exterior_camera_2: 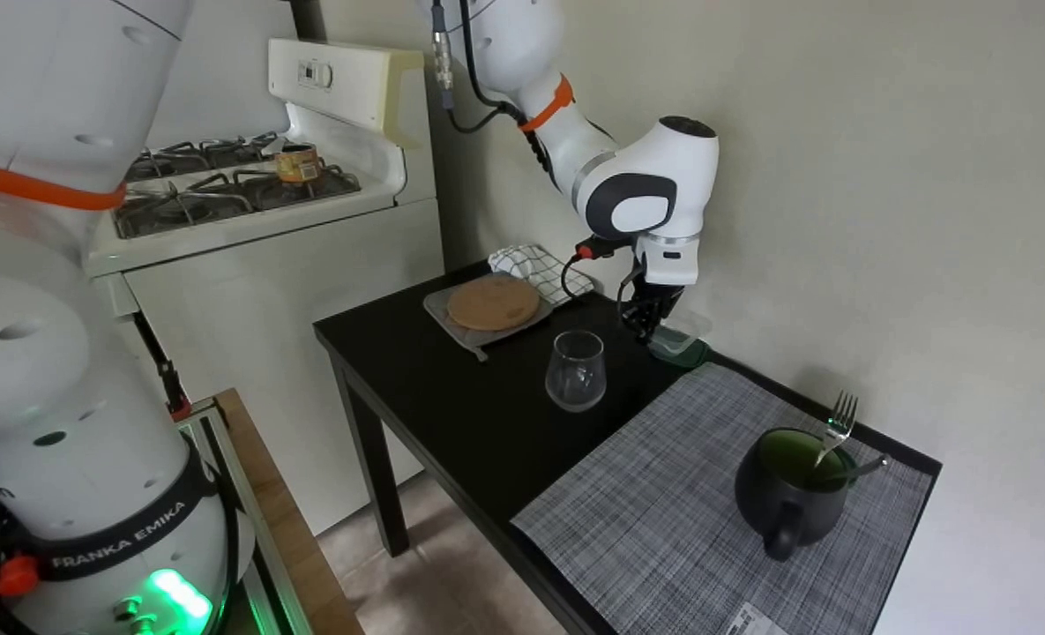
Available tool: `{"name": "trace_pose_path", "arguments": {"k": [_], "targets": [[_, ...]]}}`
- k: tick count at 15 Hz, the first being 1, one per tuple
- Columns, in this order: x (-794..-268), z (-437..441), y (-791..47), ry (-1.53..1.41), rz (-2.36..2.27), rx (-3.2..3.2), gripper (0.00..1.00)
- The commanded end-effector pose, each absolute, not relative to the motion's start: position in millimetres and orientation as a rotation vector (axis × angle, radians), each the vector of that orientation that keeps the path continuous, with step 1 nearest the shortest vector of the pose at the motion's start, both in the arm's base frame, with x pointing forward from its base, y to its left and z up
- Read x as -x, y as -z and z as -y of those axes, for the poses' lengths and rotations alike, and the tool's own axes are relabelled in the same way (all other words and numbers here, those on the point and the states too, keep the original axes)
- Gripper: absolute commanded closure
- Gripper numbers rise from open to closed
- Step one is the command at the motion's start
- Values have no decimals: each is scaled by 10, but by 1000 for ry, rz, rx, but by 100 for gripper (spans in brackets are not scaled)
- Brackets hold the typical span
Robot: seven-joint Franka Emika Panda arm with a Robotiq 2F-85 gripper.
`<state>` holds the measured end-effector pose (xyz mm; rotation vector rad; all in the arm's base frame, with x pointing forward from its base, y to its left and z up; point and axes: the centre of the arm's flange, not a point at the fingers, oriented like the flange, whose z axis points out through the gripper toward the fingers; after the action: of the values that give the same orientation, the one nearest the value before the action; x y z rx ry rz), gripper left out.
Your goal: Pick up the clear lunch box and place it on the green lid
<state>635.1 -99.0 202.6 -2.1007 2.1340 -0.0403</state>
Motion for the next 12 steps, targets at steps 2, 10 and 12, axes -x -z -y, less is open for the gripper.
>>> {"name": "trace_pose_path", "arguments": {"k": [2,10,12], "targets": [[-6449,893,-1890,91,-2199,1916,98],[-6516,850,-1832,226,-2106,2012,98],[-6507,843,-1803,216,-2094,2047,98]]}}
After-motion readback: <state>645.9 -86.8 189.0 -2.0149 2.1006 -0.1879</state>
